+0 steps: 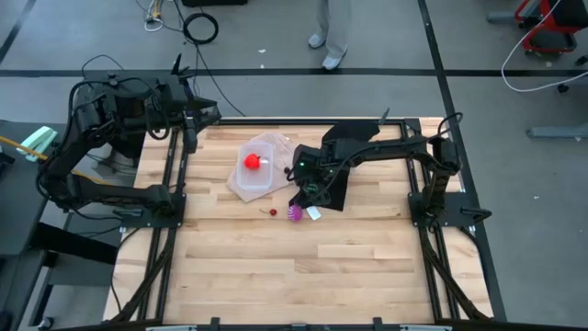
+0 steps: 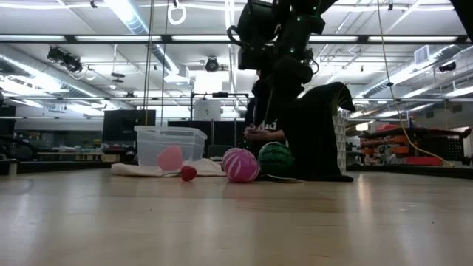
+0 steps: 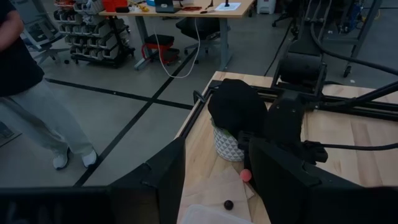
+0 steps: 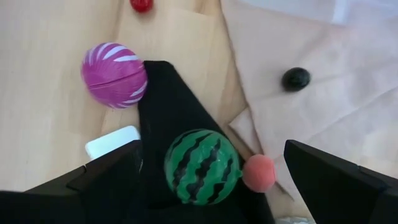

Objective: Pick and placing Produce into tupperware
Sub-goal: Put the green watermelon into the transparent bin

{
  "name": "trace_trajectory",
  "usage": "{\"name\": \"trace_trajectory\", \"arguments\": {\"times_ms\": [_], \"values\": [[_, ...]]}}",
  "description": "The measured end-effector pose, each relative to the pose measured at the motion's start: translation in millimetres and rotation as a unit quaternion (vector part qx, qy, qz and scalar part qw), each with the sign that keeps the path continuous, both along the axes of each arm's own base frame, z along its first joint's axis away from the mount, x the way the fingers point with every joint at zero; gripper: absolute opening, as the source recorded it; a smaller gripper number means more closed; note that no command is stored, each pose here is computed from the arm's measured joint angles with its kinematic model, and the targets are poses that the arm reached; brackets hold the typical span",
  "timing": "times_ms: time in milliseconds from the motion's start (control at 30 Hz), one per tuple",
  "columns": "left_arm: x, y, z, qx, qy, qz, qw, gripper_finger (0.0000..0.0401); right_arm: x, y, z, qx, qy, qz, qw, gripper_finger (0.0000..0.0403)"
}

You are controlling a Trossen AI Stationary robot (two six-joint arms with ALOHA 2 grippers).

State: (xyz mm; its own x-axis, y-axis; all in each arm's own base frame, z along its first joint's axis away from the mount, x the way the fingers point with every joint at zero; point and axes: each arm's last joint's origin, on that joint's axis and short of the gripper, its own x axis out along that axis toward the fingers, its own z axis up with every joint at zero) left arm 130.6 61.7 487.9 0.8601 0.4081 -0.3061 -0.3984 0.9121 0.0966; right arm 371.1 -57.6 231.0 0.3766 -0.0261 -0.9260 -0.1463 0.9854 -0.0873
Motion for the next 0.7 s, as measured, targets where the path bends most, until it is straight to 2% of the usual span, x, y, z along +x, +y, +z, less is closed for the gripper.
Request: {"name": "trace_trajectory", "arguments": {"times_ms": [67,333,700], "values": [[0,0,0,0.0,0.0,0.0,1.0,0.0184,-2,-3,0,0.02,0.003,0.001,1.0,0.04],[0,0,0,-0.001,0.0,0.0,1.0,0.0186,4,-2,-24,0.045,0.043,0.008,0.998,0.04],[0,0,0,-0.001,0.0,0.0,1.0,0.0187,9,1,-36,0.022,0.054,0.032,0.998,0.04]]}}
